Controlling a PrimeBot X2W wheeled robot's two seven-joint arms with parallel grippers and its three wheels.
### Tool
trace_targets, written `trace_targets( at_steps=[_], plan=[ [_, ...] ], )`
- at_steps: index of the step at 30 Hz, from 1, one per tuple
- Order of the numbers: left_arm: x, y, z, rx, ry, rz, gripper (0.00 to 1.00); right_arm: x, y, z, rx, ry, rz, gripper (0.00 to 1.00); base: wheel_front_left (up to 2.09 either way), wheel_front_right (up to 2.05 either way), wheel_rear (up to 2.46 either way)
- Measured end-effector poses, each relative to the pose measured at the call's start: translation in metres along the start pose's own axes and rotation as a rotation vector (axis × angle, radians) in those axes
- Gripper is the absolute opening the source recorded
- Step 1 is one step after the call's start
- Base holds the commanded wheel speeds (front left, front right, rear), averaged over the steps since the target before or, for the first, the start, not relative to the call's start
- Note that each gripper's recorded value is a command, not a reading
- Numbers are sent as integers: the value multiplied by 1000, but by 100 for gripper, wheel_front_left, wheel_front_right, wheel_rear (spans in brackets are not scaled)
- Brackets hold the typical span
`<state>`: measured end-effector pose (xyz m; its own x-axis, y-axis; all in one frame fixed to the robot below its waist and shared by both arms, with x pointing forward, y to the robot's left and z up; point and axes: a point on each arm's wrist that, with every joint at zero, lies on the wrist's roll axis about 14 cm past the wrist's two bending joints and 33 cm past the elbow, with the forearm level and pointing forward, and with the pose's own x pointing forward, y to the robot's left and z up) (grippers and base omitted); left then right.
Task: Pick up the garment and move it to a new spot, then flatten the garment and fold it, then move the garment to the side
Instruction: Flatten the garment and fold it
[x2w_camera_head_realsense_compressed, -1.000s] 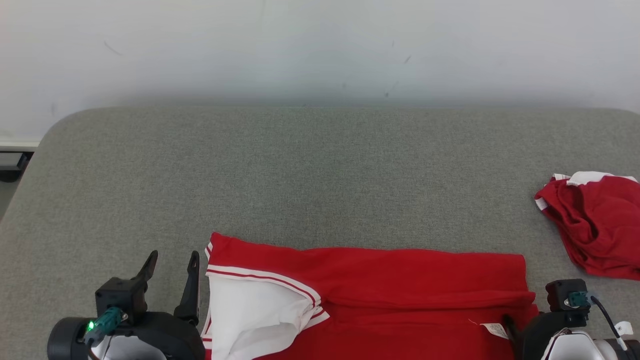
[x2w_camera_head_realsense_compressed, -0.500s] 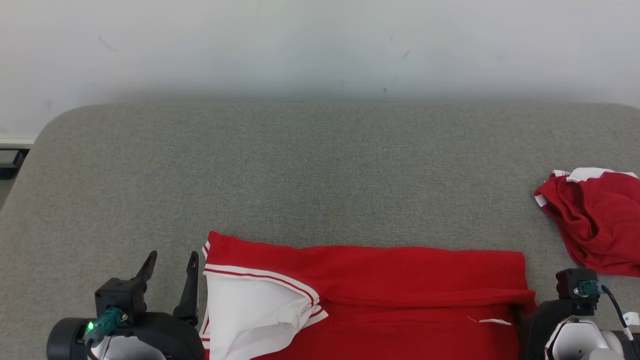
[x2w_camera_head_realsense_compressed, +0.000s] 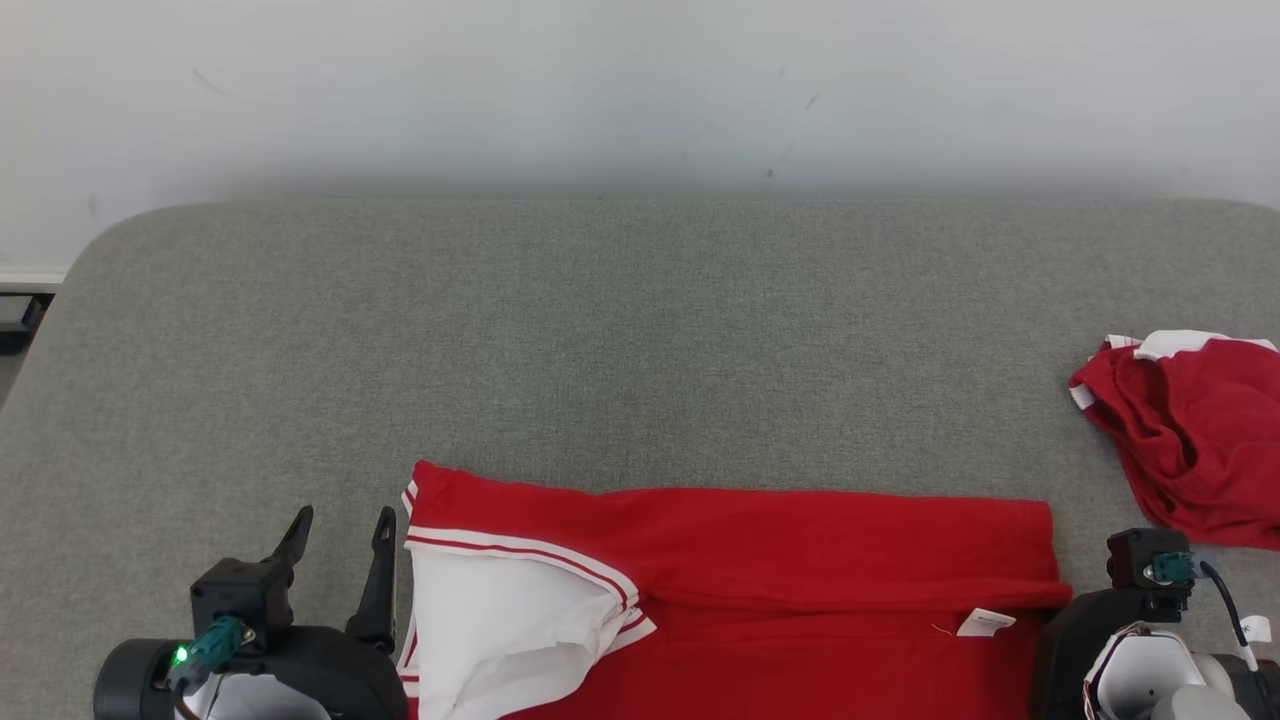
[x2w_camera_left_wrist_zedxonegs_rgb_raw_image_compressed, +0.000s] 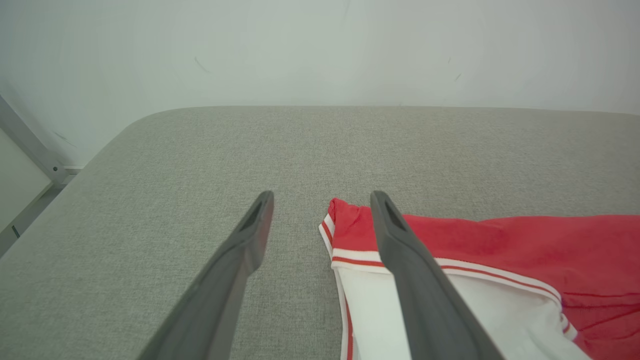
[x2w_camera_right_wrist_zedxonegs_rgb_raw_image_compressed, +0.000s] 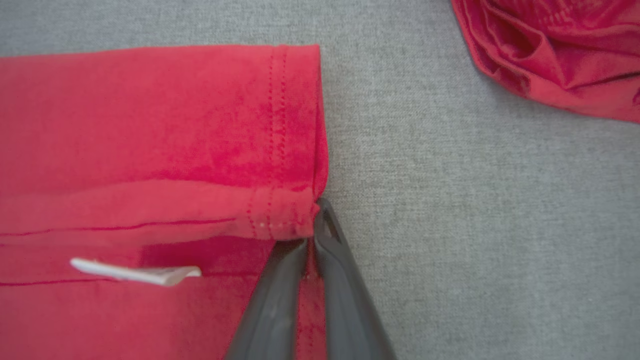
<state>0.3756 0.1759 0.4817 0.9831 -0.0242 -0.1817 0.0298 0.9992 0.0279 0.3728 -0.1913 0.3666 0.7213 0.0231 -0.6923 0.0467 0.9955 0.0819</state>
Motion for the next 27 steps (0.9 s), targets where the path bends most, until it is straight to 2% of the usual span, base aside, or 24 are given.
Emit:
trace_targets(
  at_steps=[12, 19, 22, 27],
  plan=[
    [1, -2, 1, 0, -4, -5, 100, -1, -7, 5, 24, -19, -12, 0, 0, 0, 0],
    [-2, -1, 0, 4, -4, -2, 100, -14, -56, 37, 20, -128, -138, 0, 0, 0, 0],
    [-3, 0, 2, 4, -10, 0, 100, -19, -53, 47, 22, -170, -133, 0, 0, 0, 0],
    [-8, 1, 1, 6, -11, 0, 100, -31, -14, 67, 4, -255, -33, 0, 0, 0, 0]
  ],
)
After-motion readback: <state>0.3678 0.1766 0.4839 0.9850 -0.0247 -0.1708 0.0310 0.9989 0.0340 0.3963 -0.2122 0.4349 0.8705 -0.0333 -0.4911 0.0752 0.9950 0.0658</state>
